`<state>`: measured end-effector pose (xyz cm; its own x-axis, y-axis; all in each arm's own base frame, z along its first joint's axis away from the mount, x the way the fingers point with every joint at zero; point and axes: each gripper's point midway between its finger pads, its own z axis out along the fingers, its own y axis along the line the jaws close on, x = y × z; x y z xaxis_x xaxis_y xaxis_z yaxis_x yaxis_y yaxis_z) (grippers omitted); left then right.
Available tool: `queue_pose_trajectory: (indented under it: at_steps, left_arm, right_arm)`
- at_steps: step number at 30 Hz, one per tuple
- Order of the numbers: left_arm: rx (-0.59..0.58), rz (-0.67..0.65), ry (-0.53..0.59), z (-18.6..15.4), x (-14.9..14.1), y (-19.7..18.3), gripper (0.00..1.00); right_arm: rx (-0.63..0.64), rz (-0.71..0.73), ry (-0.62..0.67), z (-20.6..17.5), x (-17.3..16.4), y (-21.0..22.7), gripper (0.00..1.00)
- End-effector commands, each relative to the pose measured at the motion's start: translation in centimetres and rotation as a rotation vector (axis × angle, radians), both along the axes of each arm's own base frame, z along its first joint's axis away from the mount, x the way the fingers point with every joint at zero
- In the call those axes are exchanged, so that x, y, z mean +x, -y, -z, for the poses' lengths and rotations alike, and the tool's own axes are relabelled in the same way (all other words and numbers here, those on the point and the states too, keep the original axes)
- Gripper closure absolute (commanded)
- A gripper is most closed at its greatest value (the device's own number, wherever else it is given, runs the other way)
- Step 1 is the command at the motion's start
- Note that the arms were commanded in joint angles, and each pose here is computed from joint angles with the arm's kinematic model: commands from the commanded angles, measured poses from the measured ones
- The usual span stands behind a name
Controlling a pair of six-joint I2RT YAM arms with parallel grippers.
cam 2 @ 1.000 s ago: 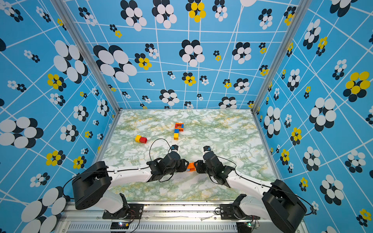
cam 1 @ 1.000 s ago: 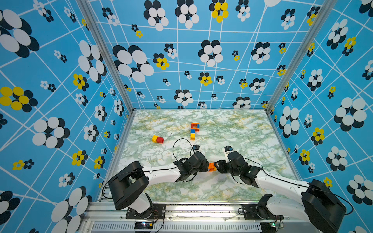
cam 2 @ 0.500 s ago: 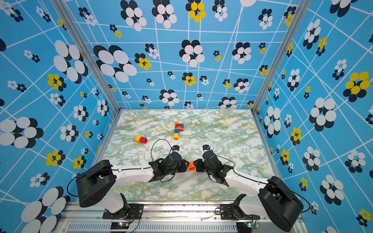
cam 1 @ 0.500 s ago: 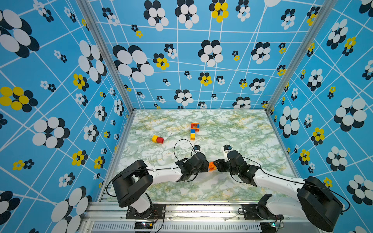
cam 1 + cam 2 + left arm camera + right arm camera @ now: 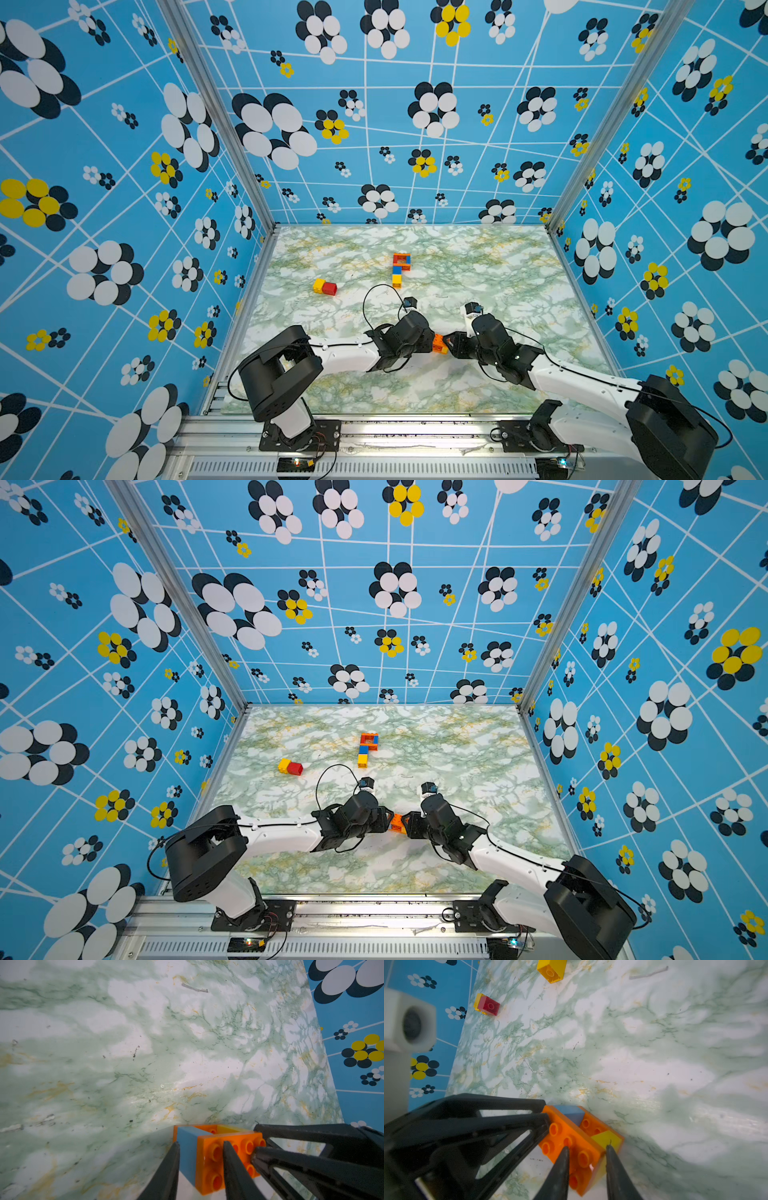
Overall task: Assemble the letter p with lego
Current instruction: Assemble the lego brick with the lego brick, then pick up the lego brick from the center of the board.
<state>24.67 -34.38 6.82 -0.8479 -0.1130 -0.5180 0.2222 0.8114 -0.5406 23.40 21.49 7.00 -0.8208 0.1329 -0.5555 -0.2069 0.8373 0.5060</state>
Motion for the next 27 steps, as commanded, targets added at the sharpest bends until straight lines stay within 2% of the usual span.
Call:
queue_pose_trajectory:
  at_steps: [1, 8, 9, 13, 16, 19, 23, 27]
  left_arm:
    - [0.120, 0.053, -0.066, 2.6, -1.7, -1.2, 0.63]
    - [0.125, 0.061, -0.021, -0.3, -0.9, -1.2, 0.58]
    - [0.121, 0.053, -0.012, -0.8, -0.5, -1.4, 0.53]
    - [0.139, 0.011, 0.015, -2.9, 1.2, -3.9, 0.47]
    - [0.227, -0.039, 0.030, -4.1, 2.8, -7.6, 0.44]
    - [0.328, -0.157, 0.033, -4.8, 4.9, -13.2, 0.39]
    - [0.354, -0.359, -0.007, -4.5, 7.8, -20.5, 0.37]
    - [0.386, -0.493, -0.040, -3.3, 10.3, -25.4, 0.33]
  right_arm:
    - [-0.022, -0.019, -0.011, -0.4, -0.3, -0.2, 0.66]
    - [-0.004, -0.010, 0.010, -2.1, 0.4, -0.6, 0.60]
    - [-0.007, -0.008, 0.019, -2.4, 0.4, -0.5, 0.58]
    - [-0.008, -0.022, 0.041, -3.4, 0.3, -0.4, 0.56]
    - [-0.022, -0.028, 0.047, -3.8, -0.1, 0.1, 0.55]
    - [-0.030, -0.021, 0.063, -4.3, -0.5, 0.8, 0.53]
    - [-0.016, -0.013, 0.089, -5.0, -1.2, 1.7, 0.51]
    - [-0.008, -0.005, 0.109, -5.5, -2.0, 2.6, 0.49]
